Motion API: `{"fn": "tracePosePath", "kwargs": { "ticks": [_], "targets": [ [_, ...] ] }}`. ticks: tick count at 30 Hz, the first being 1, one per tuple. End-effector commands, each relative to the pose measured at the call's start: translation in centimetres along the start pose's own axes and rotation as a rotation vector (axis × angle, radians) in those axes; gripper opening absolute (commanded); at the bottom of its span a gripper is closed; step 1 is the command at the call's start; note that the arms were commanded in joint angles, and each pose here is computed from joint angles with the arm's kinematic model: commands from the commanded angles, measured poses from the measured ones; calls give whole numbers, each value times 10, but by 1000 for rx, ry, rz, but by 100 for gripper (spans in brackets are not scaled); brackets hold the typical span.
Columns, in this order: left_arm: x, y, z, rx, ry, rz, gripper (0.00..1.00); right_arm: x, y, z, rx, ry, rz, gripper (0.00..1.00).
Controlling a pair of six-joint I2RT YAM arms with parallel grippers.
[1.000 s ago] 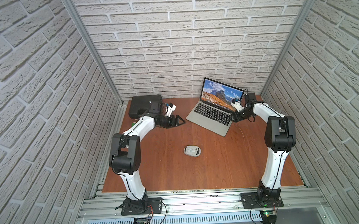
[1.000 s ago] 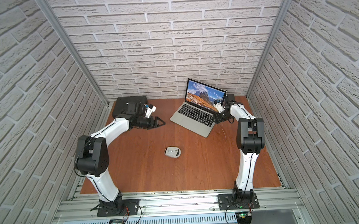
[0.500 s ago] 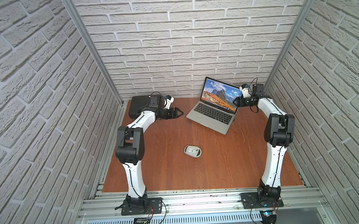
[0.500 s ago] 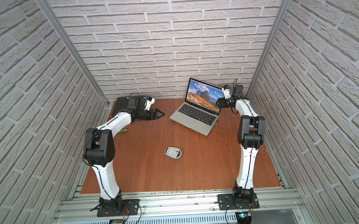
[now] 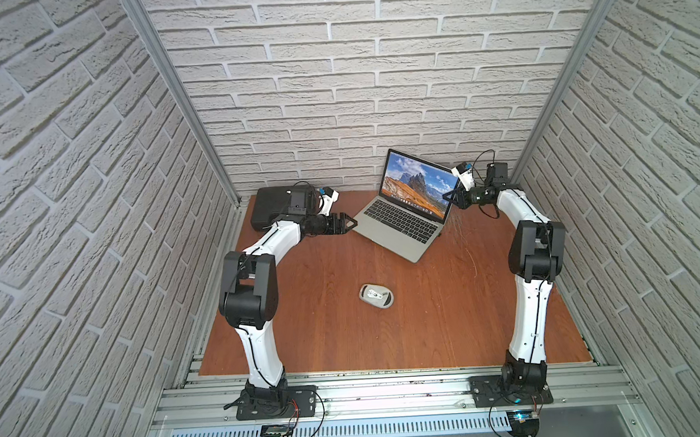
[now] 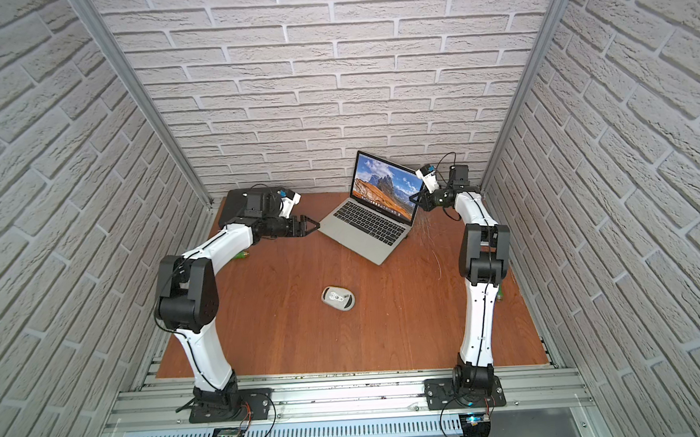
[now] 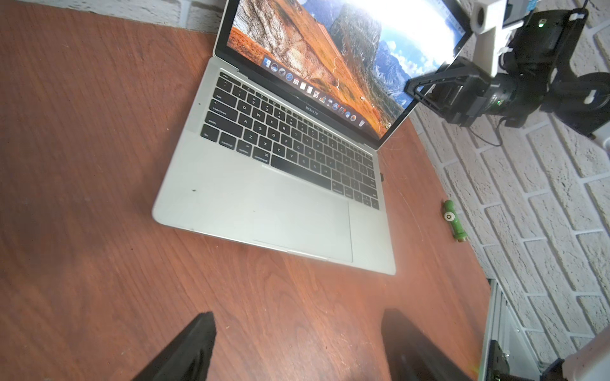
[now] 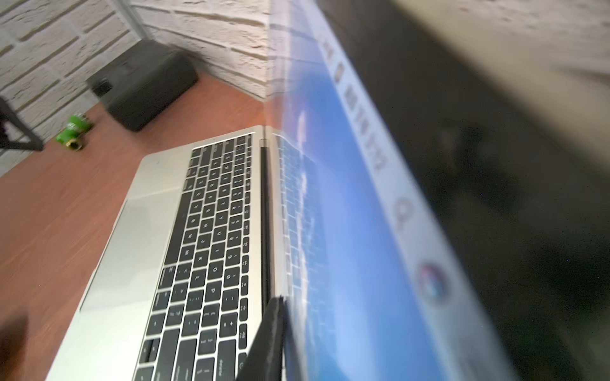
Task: Remove the wireless mouse receiver from the laptop
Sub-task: Move the laptop to the center of the board.
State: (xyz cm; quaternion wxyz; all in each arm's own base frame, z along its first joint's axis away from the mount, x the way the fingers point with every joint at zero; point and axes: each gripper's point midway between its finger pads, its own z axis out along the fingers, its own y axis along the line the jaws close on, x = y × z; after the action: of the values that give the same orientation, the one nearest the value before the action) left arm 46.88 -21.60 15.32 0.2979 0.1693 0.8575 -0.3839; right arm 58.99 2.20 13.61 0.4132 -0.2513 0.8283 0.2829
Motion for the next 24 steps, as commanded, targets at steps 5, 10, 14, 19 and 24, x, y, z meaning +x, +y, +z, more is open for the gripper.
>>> {"fn": "tracePosePath", "kwargs": {
  "ticks": [5, 10, 14, 19, 24],
  "targets": [
    [-8, -13, -11, 14, -45, 80, 84, -13, 108, 26, -302, 14, -208, 2],
    [-2, -13, -14, 7, -41, 92, 84, -4, 141, 24, -362, 9, -321, 3],
    [4, -13, -14, 11, -26, 91, 84, -6, 160, 8, -400, 1, -380, 3],
    [9, -11, -10, 9, -8, 88, 84, -5, 163, 9, -405, 9, -389, 3],
    [21, -7, -2, -9, 24, 69, 83, 0, 152, 27, -352, 41, -363, 21]
  ]
}}
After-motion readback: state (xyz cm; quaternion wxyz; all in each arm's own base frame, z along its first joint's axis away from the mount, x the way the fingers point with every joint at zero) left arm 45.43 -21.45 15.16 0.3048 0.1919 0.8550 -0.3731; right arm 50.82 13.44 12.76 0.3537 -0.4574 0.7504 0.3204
